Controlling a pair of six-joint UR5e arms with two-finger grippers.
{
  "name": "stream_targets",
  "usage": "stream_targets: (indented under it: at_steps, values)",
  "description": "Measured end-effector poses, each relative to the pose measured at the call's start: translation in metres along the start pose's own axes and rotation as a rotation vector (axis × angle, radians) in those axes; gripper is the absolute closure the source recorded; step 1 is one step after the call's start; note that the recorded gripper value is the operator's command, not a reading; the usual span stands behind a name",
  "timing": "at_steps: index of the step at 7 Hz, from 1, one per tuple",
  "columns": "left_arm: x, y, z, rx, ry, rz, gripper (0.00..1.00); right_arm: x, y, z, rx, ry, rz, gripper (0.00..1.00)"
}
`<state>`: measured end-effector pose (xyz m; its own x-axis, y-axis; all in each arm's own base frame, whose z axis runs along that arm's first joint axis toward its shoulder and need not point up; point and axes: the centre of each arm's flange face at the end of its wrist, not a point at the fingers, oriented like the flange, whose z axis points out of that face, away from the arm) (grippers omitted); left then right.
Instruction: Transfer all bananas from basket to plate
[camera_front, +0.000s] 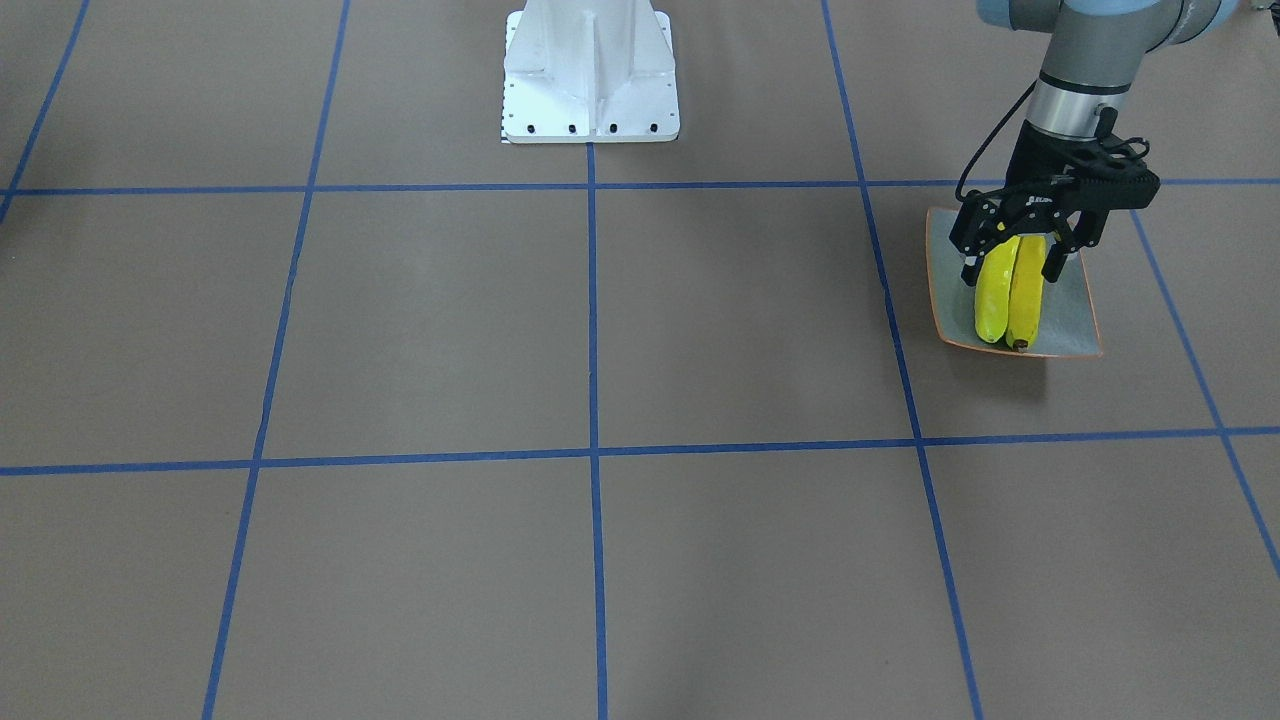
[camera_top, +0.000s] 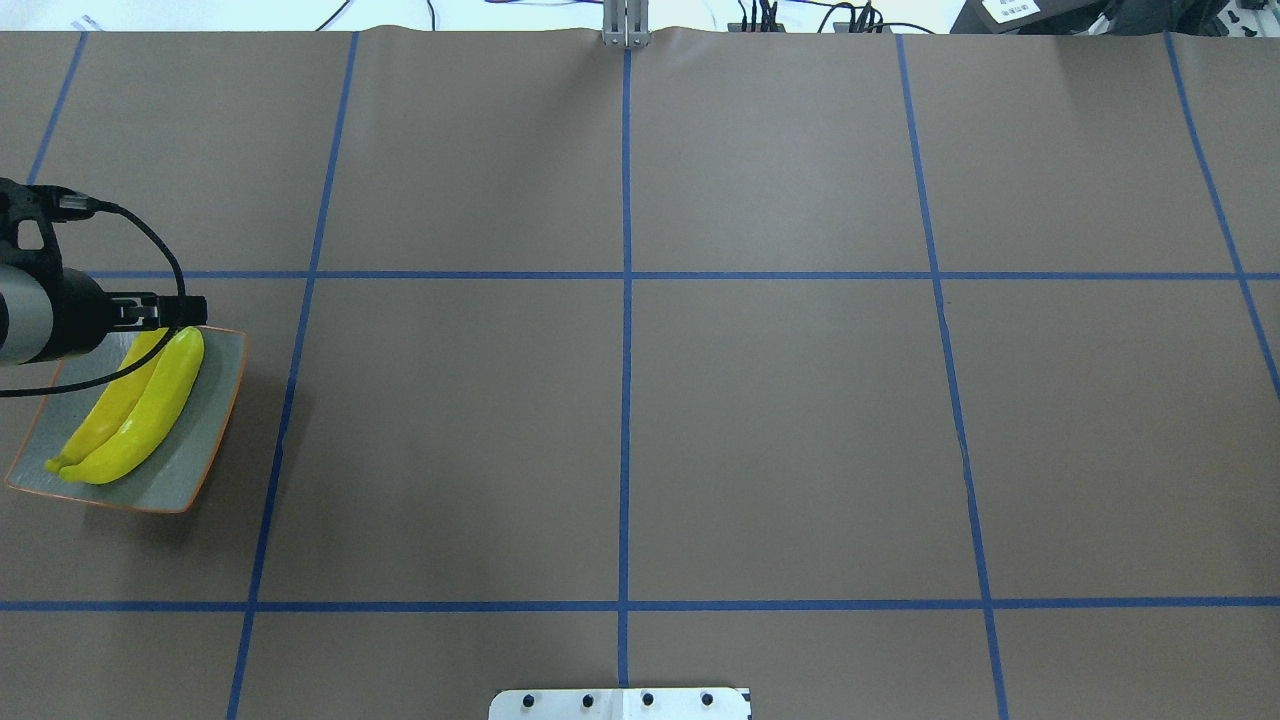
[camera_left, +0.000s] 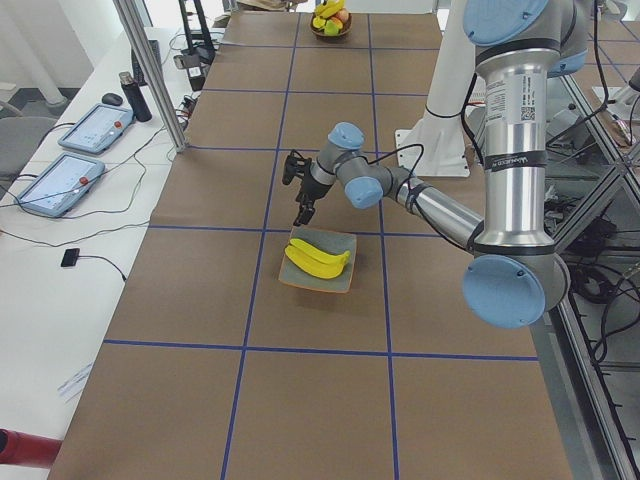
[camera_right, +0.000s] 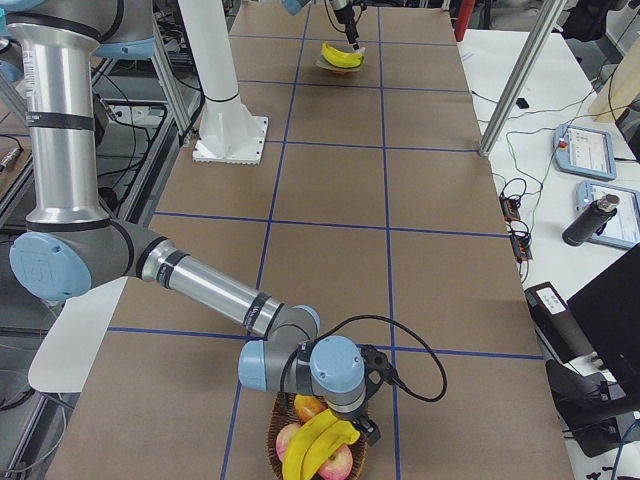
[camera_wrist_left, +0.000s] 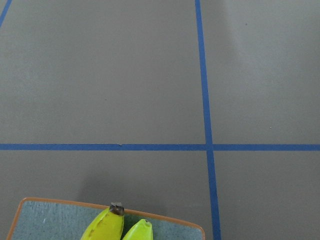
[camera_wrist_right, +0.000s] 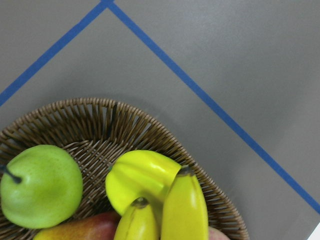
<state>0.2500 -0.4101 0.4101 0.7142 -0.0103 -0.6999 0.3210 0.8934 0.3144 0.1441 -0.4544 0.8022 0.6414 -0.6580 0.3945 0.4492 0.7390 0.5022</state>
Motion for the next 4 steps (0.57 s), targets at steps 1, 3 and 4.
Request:
stream_targets:
  at_steps: [1, 3, 4]
  values:
    - [0.000, 0.000, 0.001, -0.001, -0.001, 0.000, 0.00, 0.002, 0.003, 0.004, -0.012, -0.011, 0.010, 0.15]
    - [0.000, 0.000, 0.001, -0.002, -0.001, 0.000, 0.00, -0.002, 0.018, 0.014, -0.032, -0.024, 0.032, 0.27]
    - [0.000, 0.000, 0.001, -0.001, -0.001, 0.000, 0.00, -0.003, 0.025, 0.017, -0.048, -0.020, 0.038, 0.32]
